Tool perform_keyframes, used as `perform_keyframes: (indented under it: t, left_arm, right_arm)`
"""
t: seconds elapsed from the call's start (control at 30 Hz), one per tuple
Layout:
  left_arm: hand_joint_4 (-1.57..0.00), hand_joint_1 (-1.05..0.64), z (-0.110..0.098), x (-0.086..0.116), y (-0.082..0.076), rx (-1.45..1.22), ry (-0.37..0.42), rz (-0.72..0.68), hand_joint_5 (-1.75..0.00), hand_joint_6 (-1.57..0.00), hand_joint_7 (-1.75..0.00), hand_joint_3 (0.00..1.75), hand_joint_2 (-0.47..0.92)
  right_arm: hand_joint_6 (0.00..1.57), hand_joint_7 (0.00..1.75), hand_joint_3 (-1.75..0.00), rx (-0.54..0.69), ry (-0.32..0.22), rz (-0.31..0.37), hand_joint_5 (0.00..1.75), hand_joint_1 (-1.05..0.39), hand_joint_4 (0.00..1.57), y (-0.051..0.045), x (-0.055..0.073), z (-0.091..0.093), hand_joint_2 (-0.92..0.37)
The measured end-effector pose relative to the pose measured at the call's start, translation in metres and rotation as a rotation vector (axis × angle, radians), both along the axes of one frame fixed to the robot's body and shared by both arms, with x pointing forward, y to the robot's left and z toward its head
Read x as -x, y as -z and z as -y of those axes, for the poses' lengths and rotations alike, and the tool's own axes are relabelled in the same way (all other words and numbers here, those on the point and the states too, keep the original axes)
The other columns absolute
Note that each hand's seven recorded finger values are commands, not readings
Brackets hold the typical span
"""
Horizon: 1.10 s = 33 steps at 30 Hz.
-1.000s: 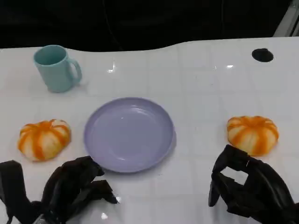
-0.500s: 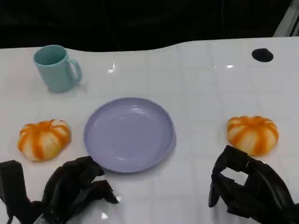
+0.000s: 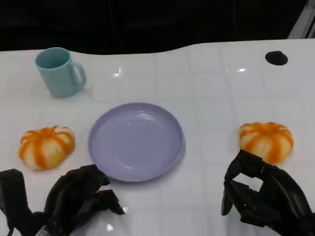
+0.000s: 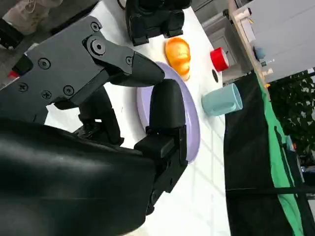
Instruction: Grasp the bread from the table and place it into the plate.
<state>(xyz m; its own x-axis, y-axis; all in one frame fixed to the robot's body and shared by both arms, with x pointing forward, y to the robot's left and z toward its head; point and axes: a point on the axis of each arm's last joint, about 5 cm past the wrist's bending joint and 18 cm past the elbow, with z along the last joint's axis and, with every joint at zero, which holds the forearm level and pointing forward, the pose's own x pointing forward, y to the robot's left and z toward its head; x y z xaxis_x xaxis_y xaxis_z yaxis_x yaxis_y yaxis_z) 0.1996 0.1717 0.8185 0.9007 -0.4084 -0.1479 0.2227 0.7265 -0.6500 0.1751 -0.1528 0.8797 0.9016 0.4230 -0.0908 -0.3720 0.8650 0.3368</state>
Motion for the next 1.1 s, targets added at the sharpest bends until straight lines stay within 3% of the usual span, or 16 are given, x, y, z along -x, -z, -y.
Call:
perform_keyframes:
  t: [0.13,0.17,0.23,0.3,0.47,0.67,0.87,1.1]
  left_arm:
    - [-1.57,-1.05,0.000,0.000,0.000,0.000,-0.001,-0.001,-0.68,-1.57,-0.58,0.00,0.66]
    - [-1.57,-1.05,0.000,0.000,0.000,0.000,-0.001,-0.001,-0.68,-1.57,-0.58,0.00,0.66]
    - [-1.57,-1.05,0.000,0.000,0.000,0.000,-0.001,0.000,-0.67,-1.57,-0.57,0.00,0.66]
    - [-1.57,-1.05,0.000,0.000,0.000,0.000,-0.001,0.001,-0.68,-1.57,-0.57,0.01,0.67]
    - [-1.57,-1.05,0.000,0.000,0.000,-0.004,-0.001,0.003,-0.68,-1.57,-0.57,0.00,0.67]
    - [-1.57,-1.05,0.000,0.000,0.000,-0.018,0.001,0.009,-0.68,-1.57,-0.59,0.00,0.67]
    - [-1.57,-1.05,0.000,0.000,0.000,-0.024,0.003,0.010,-0.68,-1.57,-0.57,0.00,0.66]
    - [-1.57,-1.05,0.000,0.000,0.000,-0.022,0.001,0.010,-0.66,-1.57,-0.55,0.00,0.67]
  right_arm:
    - [0.53,1.28,-1.03,0.090,0.015,0.157,1.67,-0.19,0.49,-0.0040,-0.007,0.006,-0.38]
    - [0.53,1.19,-1.04,0.105,0.017,0.194,1.55,-0.16,0.47,-0.0055,-0.009,0.007,-0.32]
    - [0.54,1.13,-1.05,0.148,0.021,0.251,1.48,-0.15,0.46,-0.0079,-0.011,0.009,-0.29]
    - [0.53,1.02,-0.94,0.196,0.019,0.301,1.32,-0.22,0.48,-0.0100,-0.012,0.012,-0.30]
    - [0.54,0.88,-0.70,0.364,0.034,0.458,1.16,-0.26,0.51,-0.0181,-0.016,0.021,-0.35]
    - [0.51,0.74,-0.44,0.520,0.099,0.542,1.01,-0.35,0.41,-0.0217,-0.018,0.027,-0.45]
    - [0.47,0.61,-0.13,0.765,0.156,0.663,0.92,-0.46,0.29,-0.0293,-0.019,0.036,-0.58]
    - [0.43,0.43,-0.01,1.150,0.149,0.783,0.91,-0.60,0.16,-0.0421,-0.020,0.045,-0.66]
